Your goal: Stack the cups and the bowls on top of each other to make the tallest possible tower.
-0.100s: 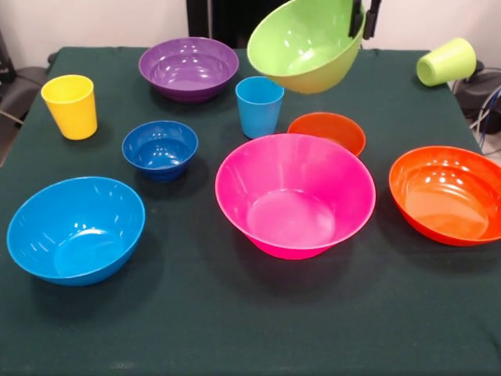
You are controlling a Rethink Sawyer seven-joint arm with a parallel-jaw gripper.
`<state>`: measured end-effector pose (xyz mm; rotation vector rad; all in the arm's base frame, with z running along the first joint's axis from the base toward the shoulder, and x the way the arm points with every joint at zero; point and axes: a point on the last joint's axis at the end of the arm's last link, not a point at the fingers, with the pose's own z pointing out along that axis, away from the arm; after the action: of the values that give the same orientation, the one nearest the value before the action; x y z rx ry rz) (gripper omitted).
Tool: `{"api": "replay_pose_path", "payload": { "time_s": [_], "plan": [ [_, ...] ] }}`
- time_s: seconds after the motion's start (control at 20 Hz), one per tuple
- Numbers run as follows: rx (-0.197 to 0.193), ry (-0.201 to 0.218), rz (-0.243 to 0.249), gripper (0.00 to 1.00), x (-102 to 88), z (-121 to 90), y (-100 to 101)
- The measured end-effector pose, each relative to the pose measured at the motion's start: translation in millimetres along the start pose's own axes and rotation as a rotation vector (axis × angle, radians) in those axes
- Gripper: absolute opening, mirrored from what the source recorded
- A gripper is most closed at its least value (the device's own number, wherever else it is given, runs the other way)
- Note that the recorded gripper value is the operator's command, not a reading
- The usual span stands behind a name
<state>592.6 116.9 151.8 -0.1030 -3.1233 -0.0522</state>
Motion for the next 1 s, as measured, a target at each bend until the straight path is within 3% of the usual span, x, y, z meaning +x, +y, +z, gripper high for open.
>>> {"api": "replay_pose_path", "payload": {
  "time_s": [0.4,1.0],
  "plan": [
    [-0.006,-0.026,-0.028,0.00,-16.3,-5.4,-4.2],
    [-0.026,0.014,-0.043,0.00,-38.7,-23.4,-2.7]
  ]
}}
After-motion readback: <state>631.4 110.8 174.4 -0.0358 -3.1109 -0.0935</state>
